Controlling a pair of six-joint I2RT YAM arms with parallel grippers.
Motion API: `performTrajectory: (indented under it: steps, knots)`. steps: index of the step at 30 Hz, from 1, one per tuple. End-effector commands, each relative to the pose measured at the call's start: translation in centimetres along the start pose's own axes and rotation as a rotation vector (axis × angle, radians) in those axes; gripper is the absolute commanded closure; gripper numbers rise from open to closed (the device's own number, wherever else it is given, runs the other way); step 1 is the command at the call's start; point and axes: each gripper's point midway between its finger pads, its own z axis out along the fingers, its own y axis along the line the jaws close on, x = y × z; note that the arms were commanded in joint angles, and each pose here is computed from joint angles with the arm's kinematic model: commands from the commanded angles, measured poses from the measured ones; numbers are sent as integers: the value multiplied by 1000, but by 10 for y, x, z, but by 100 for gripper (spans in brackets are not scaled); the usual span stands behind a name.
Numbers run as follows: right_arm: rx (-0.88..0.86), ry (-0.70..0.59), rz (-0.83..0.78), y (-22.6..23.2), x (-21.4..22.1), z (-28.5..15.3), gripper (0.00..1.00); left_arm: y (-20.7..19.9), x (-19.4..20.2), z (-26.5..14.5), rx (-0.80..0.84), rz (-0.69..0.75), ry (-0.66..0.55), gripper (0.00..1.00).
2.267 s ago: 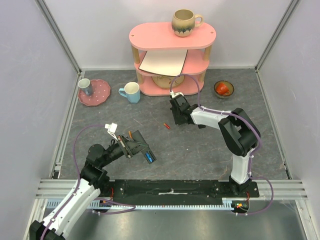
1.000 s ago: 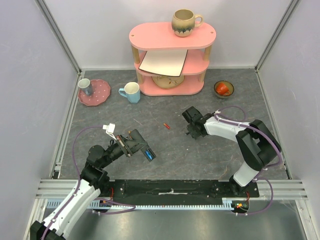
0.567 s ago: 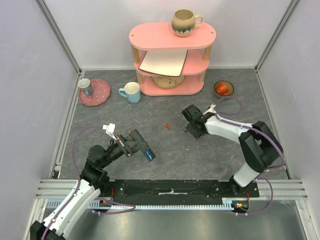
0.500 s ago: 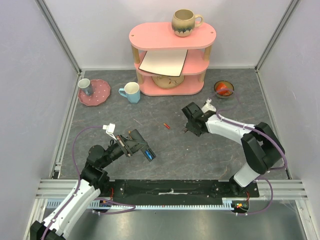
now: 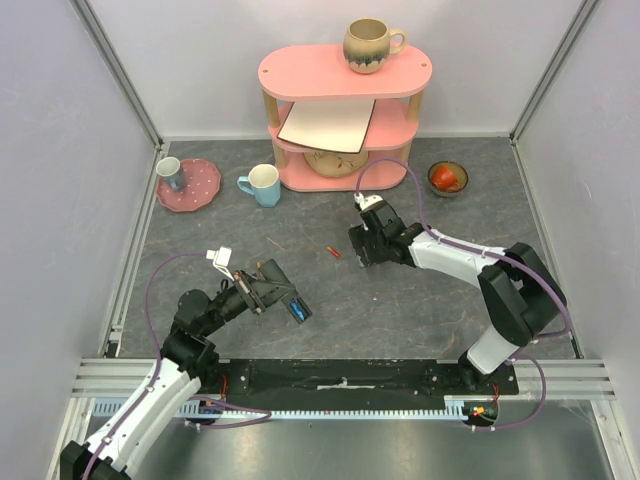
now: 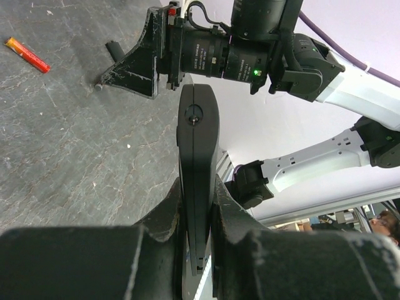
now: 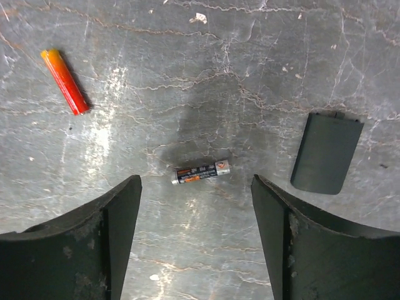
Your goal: Load the batteries into the remote control
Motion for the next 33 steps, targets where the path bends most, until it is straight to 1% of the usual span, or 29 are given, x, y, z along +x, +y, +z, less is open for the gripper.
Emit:
performTrajectory:
  steps: [1, 4, 12, 28, 33]
  knots:
    - [2, -41, -163, -5, -13, 3, 20, 1, 7, -2, 10, 13, 32, 98]
    - [-8, -12, -204, -4, -10, 8, 20, 0, 7, -3, 11, 14, 31, 98]
    - [-38, 43, -253, -1, 8, 20, 25, 5, 9, -3, 2, 6, 34, 98]
    - [-74, 79, -228, -6, 18, 29, 33, 10, 10, -3, -11, 2, 31, 98]
    - [-101, 90, -207, -6, 20, 31, 38, 10, 10, -2, -10, 5, 30, 98]
